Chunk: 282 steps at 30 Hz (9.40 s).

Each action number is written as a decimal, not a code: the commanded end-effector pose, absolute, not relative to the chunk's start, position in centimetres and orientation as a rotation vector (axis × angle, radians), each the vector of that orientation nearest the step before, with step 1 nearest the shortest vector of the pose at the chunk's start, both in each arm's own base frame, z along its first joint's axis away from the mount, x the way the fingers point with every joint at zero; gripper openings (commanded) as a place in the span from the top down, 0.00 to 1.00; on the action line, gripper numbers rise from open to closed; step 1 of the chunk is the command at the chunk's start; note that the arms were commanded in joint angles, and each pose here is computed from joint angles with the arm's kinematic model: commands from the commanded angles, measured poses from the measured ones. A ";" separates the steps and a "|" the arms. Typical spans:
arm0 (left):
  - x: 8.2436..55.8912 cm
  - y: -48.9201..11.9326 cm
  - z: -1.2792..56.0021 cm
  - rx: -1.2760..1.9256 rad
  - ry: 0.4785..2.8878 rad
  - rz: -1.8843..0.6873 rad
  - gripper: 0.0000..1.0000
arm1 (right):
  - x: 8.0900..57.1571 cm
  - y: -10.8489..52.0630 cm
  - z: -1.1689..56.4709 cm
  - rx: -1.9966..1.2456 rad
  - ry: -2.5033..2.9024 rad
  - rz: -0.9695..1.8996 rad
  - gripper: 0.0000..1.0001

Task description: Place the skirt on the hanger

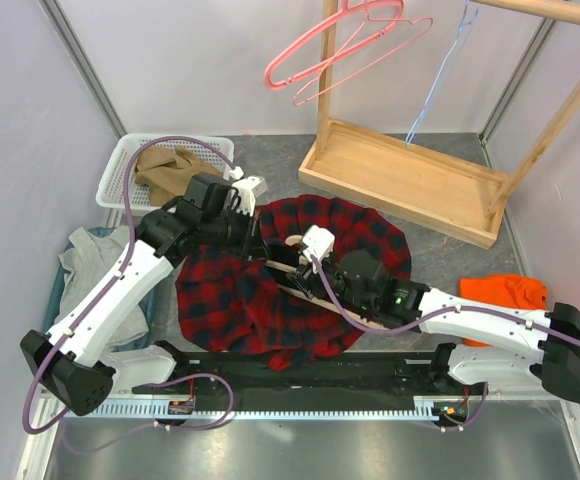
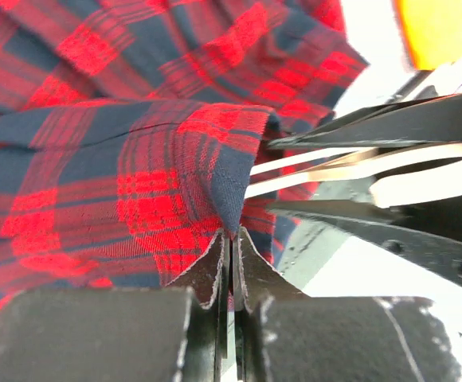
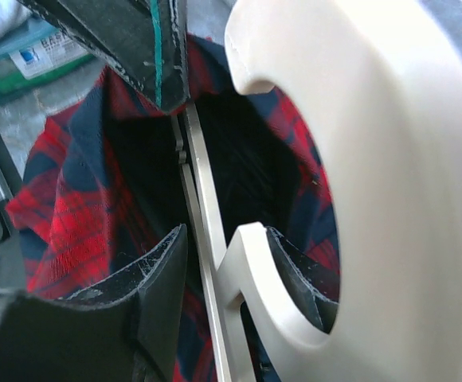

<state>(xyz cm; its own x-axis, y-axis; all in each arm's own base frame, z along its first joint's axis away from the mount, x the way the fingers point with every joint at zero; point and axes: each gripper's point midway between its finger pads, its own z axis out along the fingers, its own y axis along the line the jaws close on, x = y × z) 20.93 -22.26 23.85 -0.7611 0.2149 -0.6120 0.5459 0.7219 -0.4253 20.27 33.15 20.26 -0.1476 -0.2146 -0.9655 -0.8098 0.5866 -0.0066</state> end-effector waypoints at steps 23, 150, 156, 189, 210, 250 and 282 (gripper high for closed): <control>19.4 -21.1 37.1 0.882 1.647 -0.749 0.12 | 16.8 29.2 34.3 -0.634 1.252 0.851 1.00; 16.1 -21.2 31.9 0.858 1.653 -0.775 0.98 | 34.2 17.4 22.3 0.186 1.873 0.498 1.00; 16.6 -20.9 31.6 0.869 1.649 -0.734 0.98 | 34.0 17.8 24.2 0.161 1.947 0.610 1.00; 18.8 -20.4 27.4 0.873 1.827 -0.597 0.98 | 32.6 12.2 35.3 -0.097 1.822 0.393 1.00; 21.0 -19.4 23.0 0.857 2.021 -0.423 0.98 | 34.5 9.8 32.4 -0.098 1.913 0.171 1.00; 24.0 -29.4 42.2 1.007 1.499 -0.621 0.98 | 22.3 18.3 46.2 -0.531 1.512 0.861 1.00; 16.6 -32.3 27.7 1.425 1.569 -1.027 0.98 | 17.7 18.3 33.7 -0.834 1.674 0.864 0.38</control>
<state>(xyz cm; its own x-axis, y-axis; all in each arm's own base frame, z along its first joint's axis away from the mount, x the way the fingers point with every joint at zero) 17.69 -31.48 23.67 -0.2161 0.4892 -0.8450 0.9748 0.1575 -0.1582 19.02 16.89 30.36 -0.4218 -0.0541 -0.9051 -0.7060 0.6459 0.2905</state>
